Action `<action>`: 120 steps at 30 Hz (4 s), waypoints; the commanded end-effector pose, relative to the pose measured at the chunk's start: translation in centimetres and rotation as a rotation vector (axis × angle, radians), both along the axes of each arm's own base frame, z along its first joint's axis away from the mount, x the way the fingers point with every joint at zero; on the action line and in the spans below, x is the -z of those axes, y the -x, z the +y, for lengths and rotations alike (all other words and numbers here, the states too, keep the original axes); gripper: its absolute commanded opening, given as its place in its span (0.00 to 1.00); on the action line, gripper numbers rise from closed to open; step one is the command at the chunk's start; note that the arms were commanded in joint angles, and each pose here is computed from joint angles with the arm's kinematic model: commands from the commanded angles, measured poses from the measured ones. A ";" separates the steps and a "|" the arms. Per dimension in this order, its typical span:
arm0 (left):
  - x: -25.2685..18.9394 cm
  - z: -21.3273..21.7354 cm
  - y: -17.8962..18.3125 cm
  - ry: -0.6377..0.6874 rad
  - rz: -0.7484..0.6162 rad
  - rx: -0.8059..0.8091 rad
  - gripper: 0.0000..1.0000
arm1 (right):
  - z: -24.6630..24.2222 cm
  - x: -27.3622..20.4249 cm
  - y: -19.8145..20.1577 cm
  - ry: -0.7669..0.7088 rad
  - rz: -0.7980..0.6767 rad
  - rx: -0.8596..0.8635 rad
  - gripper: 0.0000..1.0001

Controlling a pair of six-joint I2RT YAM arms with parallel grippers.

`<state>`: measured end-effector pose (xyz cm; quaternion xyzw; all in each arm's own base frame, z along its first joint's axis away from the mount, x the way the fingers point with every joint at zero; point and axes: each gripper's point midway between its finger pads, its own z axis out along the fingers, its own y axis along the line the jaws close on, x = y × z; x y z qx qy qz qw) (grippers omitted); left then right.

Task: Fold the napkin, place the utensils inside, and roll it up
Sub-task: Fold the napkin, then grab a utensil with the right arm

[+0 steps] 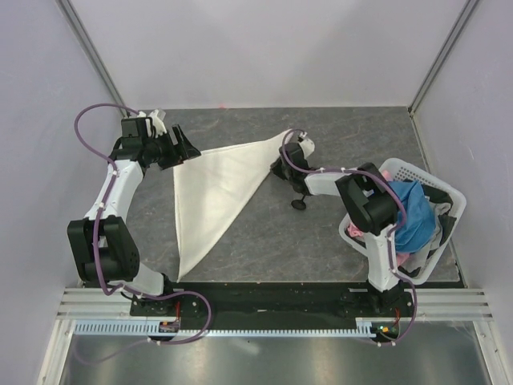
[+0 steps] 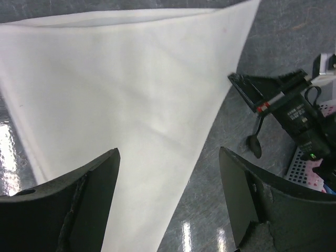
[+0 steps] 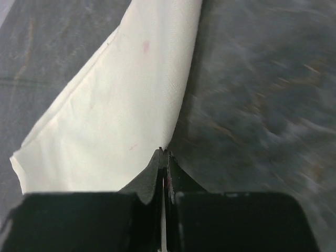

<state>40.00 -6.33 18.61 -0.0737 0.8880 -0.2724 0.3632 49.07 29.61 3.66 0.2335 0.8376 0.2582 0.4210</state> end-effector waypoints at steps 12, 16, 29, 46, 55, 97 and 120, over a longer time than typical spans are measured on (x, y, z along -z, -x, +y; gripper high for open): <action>0.9 -6.8 1.6 0.010 -0.008 0.098 0.83 | -7.9 -8.0 0.9 0.089 -0.101 0.004 0.67; 2.8 -6.9 2.2 0.060 0.020 0.038 0.83 | -10.0 -6.0 -1.9 0.041 -0.063 -0.013 0.72; 10.8 -7.0 5.2 0.188 0.155 -0.105 0.83 | -8.9 -4.1 -8.5 -0.112 -0.102 -0.153 0.74; 14.2 -5.1 8.6 0.134 0.224 -0.209 0.84 | -12.2 0.8 -8.4 -0.026 0.041 -0.003 0.44; 15.4 -4.3 10.0 0.135 0.245 -0.268 0.85 | -13.2 2.4 -8.4 0.005 0.085 0.026 0.18; -2.4 -4.5 2.6 -0.121 -0.125 0.077 0.89 | -16.3 -3.0 10.4 0.301 0.486 -0.036 0.54; -3.3 -7.0 3.7 -0.001 -0.123 0.164 0.88 | -12.2 2.7 11.5 0.398 0.610 -0.004 0.30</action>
